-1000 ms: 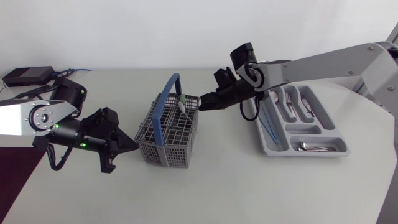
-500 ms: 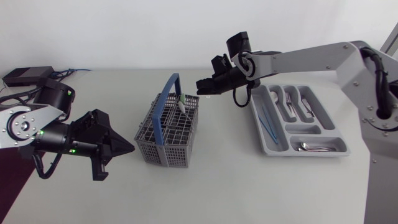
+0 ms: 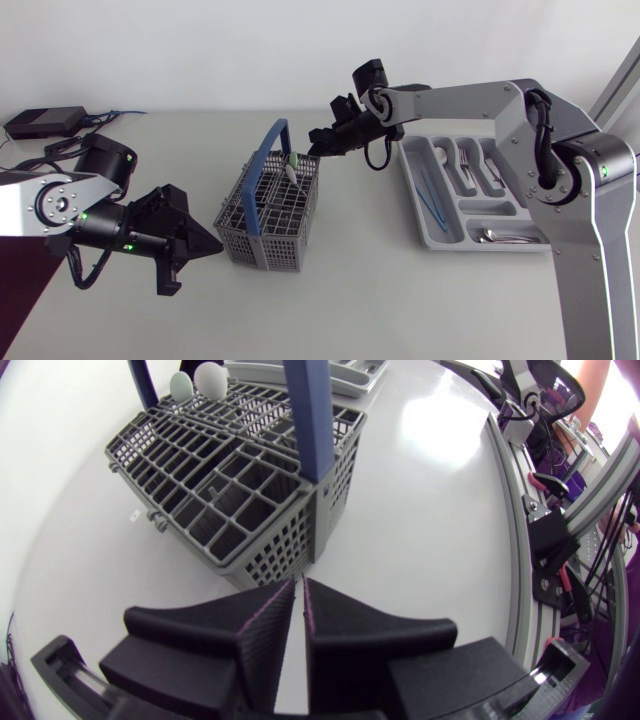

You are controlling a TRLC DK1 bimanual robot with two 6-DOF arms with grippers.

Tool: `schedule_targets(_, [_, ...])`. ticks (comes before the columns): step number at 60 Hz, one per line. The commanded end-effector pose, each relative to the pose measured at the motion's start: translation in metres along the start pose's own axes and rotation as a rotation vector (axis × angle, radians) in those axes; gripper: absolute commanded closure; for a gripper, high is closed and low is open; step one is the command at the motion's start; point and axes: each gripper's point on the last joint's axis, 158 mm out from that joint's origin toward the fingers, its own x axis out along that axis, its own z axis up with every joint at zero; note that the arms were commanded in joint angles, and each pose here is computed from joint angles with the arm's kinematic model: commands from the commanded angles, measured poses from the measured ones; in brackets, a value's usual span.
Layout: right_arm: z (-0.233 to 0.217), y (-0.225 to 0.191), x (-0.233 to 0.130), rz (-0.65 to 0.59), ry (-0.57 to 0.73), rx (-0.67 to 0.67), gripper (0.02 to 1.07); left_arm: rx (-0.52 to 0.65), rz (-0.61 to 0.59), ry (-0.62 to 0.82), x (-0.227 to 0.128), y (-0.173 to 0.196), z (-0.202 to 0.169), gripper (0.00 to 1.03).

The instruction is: Unload the cutlery basket into the drawer organizer.

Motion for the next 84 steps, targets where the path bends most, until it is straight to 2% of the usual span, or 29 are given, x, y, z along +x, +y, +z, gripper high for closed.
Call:
schedule_targets(1, [-0.021, 0.005, -0.001, 0.017, 0.052, 0.012, 1.01, 0.020, 0.011, -0.013, 0.000, 0.009, 0.003, 0.77])
schedule_targets(27, [-0.082, 0.030, -0.036, 0.010, 0.113, 0.011, 1.01, -0.007, 0.060, -0.013, -0.003, 0.042, -0.008, 0.77])
schedule_targets(48, [-0.138, 0.037, -0.086, -0.058, 0.116, 0.028, 1.01, -0.009, 0.041, -0.054, 0.014, 0.062, 0.016, 0.77])
schedule_targets(67, [-0.155, 0.030, -0.112, -0.123, 0.084, 0.041, 1.01, -0.030, 0.055, -0.110, 0.041, 0.092, 0.055, 0.77])
schedule_targets(84, [-0.151, 0.032, -0.105, -0.157, 0.068, 0.026, 1.01, -0.055, 0.068, -0.131, 0.048, 0.118, 0.073, 0.77])
